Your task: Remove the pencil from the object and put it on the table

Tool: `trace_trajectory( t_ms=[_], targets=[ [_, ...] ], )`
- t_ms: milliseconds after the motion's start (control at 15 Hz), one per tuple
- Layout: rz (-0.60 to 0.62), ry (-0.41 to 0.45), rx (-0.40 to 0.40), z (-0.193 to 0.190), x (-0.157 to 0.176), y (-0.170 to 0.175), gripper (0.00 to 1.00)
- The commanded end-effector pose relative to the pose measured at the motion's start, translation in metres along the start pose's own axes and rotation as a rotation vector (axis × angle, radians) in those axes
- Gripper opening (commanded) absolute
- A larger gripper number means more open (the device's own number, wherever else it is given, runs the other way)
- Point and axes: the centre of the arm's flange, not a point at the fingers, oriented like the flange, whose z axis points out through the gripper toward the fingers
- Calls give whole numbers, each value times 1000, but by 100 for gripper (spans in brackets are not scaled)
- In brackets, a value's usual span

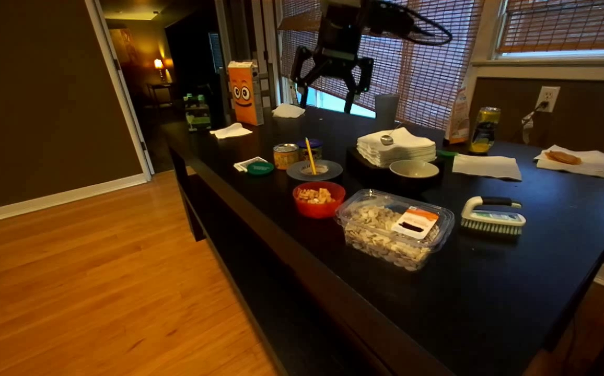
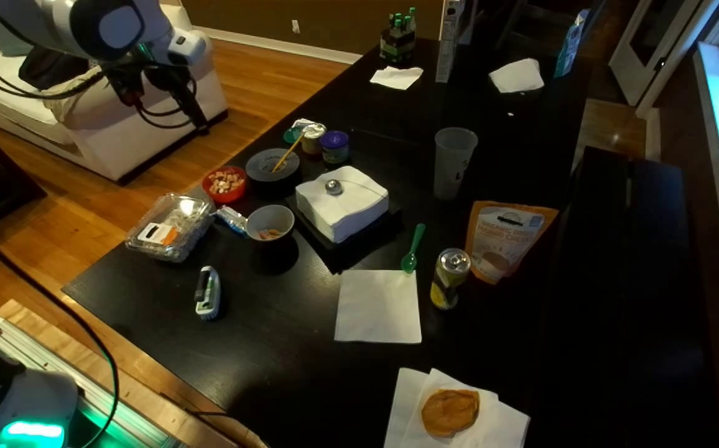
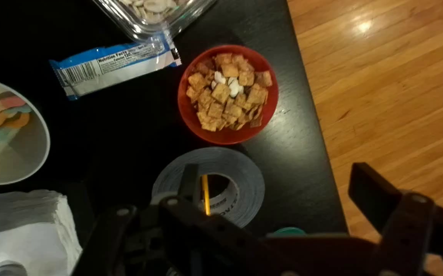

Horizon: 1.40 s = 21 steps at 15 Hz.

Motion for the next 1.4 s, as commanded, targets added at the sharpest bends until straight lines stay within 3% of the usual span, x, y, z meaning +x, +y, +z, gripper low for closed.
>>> trace_trajectory(
  t_ms=[0,400,933,1333],
  targets=[
    [157,66,-35,24,29,-12,100],
    [325,139,-92,60,52,-17,100],
    [224,273,-181,114,71,-27,100],
    [163,314,-203,149,93,-28,100]
  ],
)
